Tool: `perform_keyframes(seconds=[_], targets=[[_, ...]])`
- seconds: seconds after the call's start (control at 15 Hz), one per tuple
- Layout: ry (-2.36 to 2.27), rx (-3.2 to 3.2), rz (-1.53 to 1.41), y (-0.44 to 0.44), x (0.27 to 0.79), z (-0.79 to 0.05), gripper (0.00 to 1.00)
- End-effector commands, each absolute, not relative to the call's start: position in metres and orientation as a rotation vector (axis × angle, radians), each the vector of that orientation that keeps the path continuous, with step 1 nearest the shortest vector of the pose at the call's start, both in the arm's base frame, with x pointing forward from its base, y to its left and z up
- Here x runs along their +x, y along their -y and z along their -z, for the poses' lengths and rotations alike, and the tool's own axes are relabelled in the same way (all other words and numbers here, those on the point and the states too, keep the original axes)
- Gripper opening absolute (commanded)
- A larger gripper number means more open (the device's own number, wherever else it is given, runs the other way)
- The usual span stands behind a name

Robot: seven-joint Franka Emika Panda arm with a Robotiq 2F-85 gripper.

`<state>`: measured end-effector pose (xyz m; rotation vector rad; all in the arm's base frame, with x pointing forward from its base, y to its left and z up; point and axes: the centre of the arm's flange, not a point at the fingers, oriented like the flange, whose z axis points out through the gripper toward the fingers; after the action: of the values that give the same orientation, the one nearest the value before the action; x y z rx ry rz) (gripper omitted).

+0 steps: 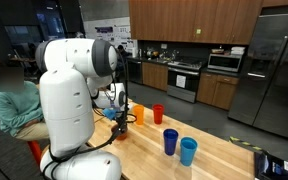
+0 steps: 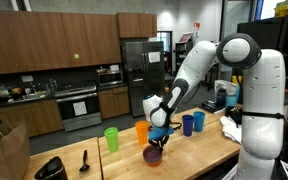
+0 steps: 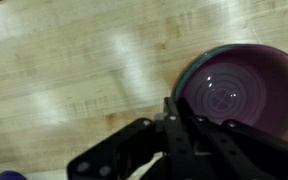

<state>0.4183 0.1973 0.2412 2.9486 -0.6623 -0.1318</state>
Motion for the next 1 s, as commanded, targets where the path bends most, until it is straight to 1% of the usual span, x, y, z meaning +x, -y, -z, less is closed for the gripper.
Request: perform_keyframes(seconds=[0.0,0.4,0.47,0.53,0.87,0.93], targets=[[0.644,3.008,0.007,-0.202,0.403,-0.273,0.02],[0.668,3.083,-0.079,-0.203,0.395,-0.285,0.02],[0.659,3.065,-0.048,-0.208,0.403,-0.277,0.02],[0.659,3.063,-0.046,-0.208,0.403,-0.277,0.07],[0.658,3.062,-0.041,-0.208,0.403,-0.275,0.07],[0.658,3.062,-0.041,-0.208,0.403,-0.275,0.02]])
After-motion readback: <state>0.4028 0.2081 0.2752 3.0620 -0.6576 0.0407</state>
